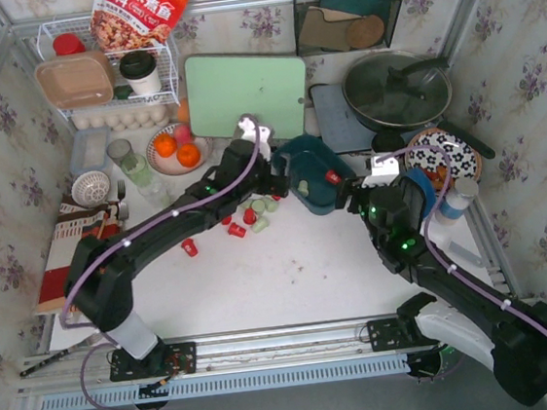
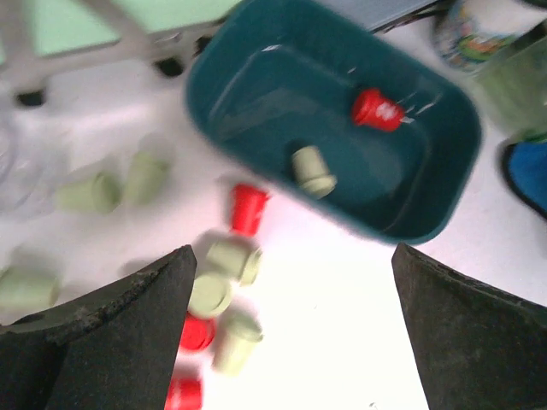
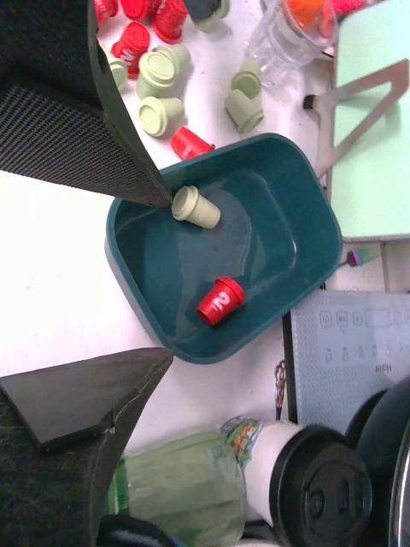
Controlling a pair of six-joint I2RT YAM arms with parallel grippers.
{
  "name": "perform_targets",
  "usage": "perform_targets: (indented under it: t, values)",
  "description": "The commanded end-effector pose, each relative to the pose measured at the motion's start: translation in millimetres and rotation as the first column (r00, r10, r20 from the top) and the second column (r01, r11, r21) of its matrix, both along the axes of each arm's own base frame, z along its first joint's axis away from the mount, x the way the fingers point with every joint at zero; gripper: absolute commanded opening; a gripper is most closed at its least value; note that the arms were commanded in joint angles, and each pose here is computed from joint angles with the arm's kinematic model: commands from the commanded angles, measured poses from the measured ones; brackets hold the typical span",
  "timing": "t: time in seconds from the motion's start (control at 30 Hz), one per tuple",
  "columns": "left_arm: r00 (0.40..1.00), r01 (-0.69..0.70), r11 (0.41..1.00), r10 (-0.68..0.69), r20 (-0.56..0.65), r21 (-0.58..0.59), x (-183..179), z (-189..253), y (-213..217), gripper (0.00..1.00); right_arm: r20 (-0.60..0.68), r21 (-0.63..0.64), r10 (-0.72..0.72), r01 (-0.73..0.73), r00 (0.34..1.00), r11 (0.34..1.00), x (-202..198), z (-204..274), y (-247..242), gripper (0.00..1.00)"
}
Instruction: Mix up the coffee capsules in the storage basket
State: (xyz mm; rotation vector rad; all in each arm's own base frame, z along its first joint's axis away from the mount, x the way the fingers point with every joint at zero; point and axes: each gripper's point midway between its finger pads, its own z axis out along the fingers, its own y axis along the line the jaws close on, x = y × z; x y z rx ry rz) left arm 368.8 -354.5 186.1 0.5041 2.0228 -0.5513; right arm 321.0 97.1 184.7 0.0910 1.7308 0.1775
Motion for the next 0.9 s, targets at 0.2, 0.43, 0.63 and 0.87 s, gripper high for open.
perform_targets:
  t: [0.2,0.43,0.63,0.87]
  values:
    - [0.929,-0.349,0.874,0.369,0.005,0.340,-49.8,-28.0,146.7,0.99,0.044,-0.090,0.252,-0.247,0.967,0.965,1.6,-1.0,63.3,0.74]
    - [0.873,-0.436,0.780,0.488,0.000,0.449,-99.6,-38.4,215.8,1.00,-0.056,-0.130,0.354,-0.358,0.934,0.925,-4.2,-23.9,114.6,0.73]
    - [0.834,-0.511,0.756,0.551,0.023,0.409,-120.6,-71.8,245.1,0.99,-0.162,-0.051,0.463,-0.476,0.871,0.878,-15.3,-50.4,173.4,0.75]
    - [0.818,-0.568,0.774,0.568,0.090,0.281,-123.6,-60.3,257.2,0.99,-0.322,0.037,0.509,-0.526,0.798,0.849,-19.2,-97.0,212.2,0.78]
